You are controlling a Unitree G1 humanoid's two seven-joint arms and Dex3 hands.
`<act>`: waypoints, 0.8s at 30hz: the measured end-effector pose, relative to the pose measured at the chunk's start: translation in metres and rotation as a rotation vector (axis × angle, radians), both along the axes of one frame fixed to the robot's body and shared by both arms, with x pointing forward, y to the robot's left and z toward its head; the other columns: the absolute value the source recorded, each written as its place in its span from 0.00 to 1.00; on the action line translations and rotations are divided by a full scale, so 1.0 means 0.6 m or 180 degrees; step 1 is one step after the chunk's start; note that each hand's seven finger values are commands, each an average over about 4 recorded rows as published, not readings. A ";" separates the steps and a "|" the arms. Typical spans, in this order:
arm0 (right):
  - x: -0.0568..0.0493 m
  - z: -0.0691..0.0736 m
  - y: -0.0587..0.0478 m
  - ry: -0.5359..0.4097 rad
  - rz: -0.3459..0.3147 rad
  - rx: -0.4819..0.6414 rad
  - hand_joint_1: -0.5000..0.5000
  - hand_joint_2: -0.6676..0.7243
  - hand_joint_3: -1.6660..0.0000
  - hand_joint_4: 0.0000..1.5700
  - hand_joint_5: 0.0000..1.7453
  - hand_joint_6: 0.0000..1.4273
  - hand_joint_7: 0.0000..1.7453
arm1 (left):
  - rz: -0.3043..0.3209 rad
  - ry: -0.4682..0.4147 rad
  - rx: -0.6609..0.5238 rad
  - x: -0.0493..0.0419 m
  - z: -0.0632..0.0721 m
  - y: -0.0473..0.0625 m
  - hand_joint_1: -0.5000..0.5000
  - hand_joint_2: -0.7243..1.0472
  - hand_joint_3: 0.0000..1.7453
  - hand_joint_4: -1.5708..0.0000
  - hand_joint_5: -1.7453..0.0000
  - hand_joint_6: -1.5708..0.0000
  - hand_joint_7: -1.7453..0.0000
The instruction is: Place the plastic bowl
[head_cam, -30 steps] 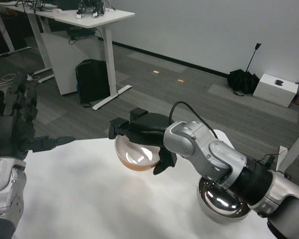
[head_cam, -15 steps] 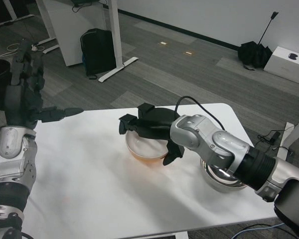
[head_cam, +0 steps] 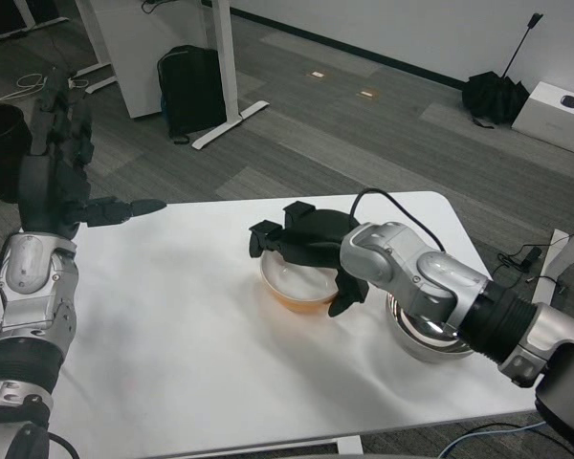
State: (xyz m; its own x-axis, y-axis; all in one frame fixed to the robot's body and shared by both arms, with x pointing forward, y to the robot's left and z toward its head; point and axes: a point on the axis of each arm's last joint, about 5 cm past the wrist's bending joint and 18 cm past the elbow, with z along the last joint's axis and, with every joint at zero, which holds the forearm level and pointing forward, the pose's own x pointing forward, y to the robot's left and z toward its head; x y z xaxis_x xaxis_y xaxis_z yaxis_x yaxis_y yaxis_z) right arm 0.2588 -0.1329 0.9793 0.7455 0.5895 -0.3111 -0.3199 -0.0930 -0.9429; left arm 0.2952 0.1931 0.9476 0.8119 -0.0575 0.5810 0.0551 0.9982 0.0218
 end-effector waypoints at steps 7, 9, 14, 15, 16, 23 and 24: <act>-0.010 -0.003 -0.011 0.0034 -0.0049 0.0038 0.04 0.84 0.81 0.00 0.00 0.00 0.02 | 0.0025 0.0001 -0.0012 -0.003 -0.004 0.003 0.00 0.55 0.05 1.00 1.00 1.00 1.00; -0.012 -0.002 -0.012 0.0033 -0.0050 0.0024 0.04 0.93 0.93 0.00 0.00 0.00 0.00 | 0.0032 0.0006 -0.0014 -0.003 -0.005 0.003 0.00 0.53 0.05 1.00 1.00 1.00 1.00; -0.017 0.004 -0.018 -0.0008 -0.0069 0.0072 0.04 0.99 0.99 0.00 0.00 0.00 0.00 | 0.0036 0.0006 -0.0017 -0.004 -0.006 0.004 0.00 0.50 0.04 1.00 1.00 1.00 1.00; -0.018 0.006 -0.021 -0.0018 -0.0085 0.0103 0.04 1.00 1.00 0.00 0.00 0.00 0.00 | 0.0037 0.0006 -0.0019 -0.005 -0.006 0.004 0.00 0.50 0.04 1.00 1.00 1.00 1.00; -0.019 0.010 -0.024 -0.0034 -0.0104 0.0151 0.04 1.00 1.00 0.00 0.00 0.00 0.00 | 0.0041 0.0008 -0.0021 -0.005 -0.007 0.004 0.00 0.51 0.04 1.00 1.00 1.00 1.00; -0.026 0.057 -0.054 -0.0329 -0.0182 0.0793 0.04 1.00 1.00 0.00 0.00 0.00 0.00 | 0.0054 0.0026 -0.0052 -0.009 -0.013 0.006 0.00 0.55 0.05 1.00 1.00 1.00 1.00; -0.027 0.063 -0.060 -0.0394 -0.0191 0.0933 0.04 1.00 1.00 0.00 0.00 0.00 0.00 | 0.0052 0.0025 -0.0051 -0.009 -0.013 0.006 0.00 0.55 0.05 1.00 1.00 1.00 1.00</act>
